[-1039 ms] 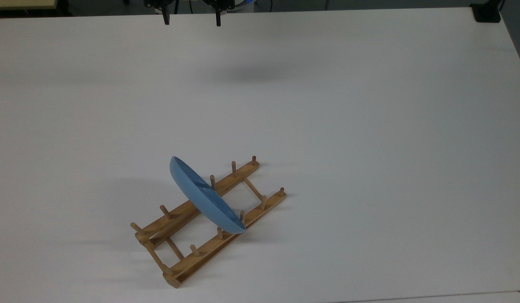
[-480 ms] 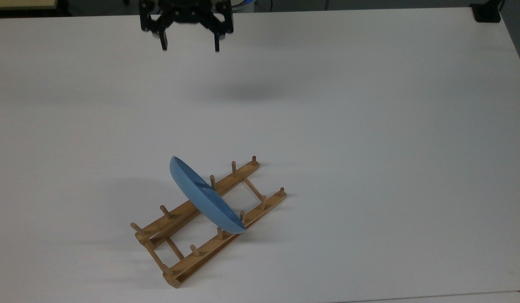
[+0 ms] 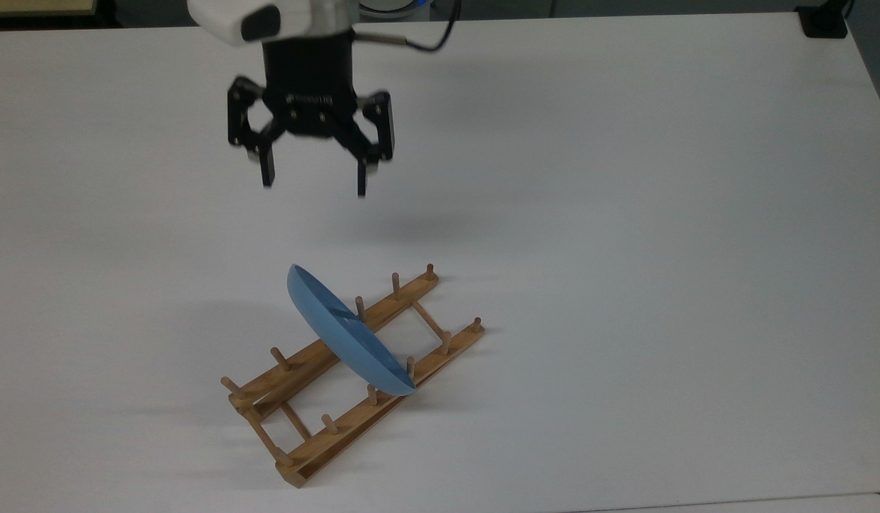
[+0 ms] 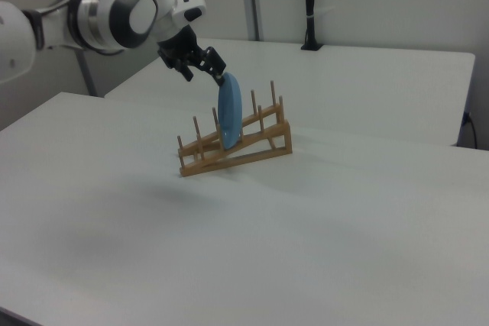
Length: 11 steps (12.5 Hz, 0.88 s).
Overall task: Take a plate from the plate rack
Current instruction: 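Lower the open gripper onto the rim of the blue plate, then close the gripper on the blue plate's rim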
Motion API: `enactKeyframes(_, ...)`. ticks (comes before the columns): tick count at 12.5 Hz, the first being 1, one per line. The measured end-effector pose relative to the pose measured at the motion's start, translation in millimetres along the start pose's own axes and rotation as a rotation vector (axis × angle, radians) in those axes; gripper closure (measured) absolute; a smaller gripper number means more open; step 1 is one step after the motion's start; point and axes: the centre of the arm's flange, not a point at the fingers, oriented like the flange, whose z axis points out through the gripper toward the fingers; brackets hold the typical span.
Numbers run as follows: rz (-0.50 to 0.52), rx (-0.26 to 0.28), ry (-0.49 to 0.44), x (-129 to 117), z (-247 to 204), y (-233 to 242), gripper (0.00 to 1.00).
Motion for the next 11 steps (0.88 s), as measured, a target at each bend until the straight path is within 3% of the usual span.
enactKeyframes(3,-0.012,-0.058,0.097,16,32,-19,0.0)
enactKeyframes(6,-0.085,-0.128,0.179,23,52,-24,0.09)
enactKeyframes(7,-0.138,-0.17,0.189,23,60,-26,0.26)
enactKeyframes(9,-0.235,-0.249,0.184,19,77,-27,0.39)
enactKeyframes(11,-0.256,-0.265,0.179,17,84,-28,0.69)
